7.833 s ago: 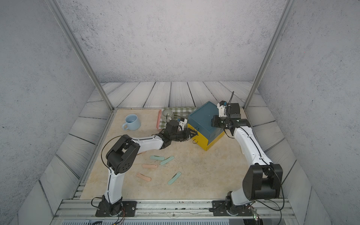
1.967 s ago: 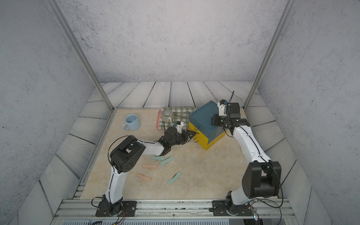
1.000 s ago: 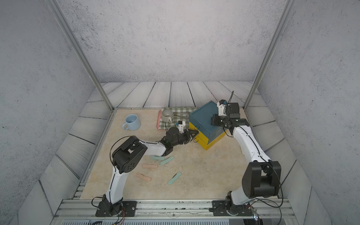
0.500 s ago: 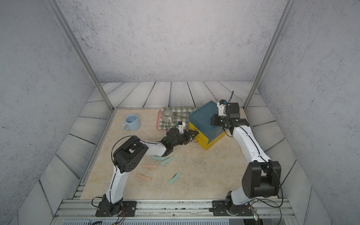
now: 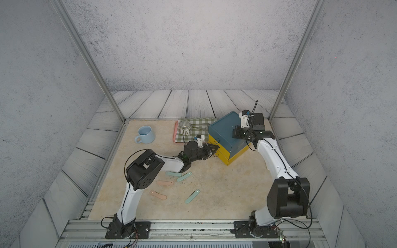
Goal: Place the fruit knives into the drawer by color
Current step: Open the drawer in the storage box.
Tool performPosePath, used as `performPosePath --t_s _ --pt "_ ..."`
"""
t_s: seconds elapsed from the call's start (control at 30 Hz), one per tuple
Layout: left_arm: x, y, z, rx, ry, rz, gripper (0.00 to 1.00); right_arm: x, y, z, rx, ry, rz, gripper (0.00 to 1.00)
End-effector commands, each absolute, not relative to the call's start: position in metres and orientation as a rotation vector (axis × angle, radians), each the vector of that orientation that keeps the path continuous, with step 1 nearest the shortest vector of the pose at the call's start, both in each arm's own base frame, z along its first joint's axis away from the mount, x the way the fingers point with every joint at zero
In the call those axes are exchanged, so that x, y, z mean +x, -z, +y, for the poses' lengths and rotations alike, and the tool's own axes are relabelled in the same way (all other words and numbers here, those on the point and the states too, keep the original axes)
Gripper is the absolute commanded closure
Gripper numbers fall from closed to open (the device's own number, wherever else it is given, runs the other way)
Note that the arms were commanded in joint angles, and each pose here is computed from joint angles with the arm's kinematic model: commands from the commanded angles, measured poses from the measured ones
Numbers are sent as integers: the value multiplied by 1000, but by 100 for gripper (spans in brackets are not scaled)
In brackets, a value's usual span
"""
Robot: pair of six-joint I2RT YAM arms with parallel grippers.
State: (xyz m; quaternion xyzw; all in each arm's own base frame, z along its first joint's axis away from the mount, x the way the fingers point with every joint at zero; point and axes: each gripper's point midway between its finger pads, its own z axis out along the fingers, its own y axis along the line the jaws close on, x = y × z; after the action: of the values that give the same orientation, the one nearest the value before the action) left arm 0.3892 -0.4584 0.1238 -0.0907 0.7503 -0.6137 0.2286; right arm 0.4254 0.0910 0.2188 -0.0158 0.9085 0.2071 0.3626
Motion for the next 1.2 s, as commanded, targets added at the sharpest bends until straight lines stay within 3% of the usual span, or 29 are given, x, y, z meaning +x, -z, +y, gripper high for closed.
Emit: performPosePath --t_s 0.0,0.53,1.17 --pt "398 -133 -463 -240 1706 2018 77 337 -97 78 97 -463 2900 96" --pt "406 -142 -466 -250 1717 1984 100 338 -96 80 92 -467 2900 96" --pt "376 -152 -416 -229 1636 2026 100 338 -91 73 112 -412 2923 96"
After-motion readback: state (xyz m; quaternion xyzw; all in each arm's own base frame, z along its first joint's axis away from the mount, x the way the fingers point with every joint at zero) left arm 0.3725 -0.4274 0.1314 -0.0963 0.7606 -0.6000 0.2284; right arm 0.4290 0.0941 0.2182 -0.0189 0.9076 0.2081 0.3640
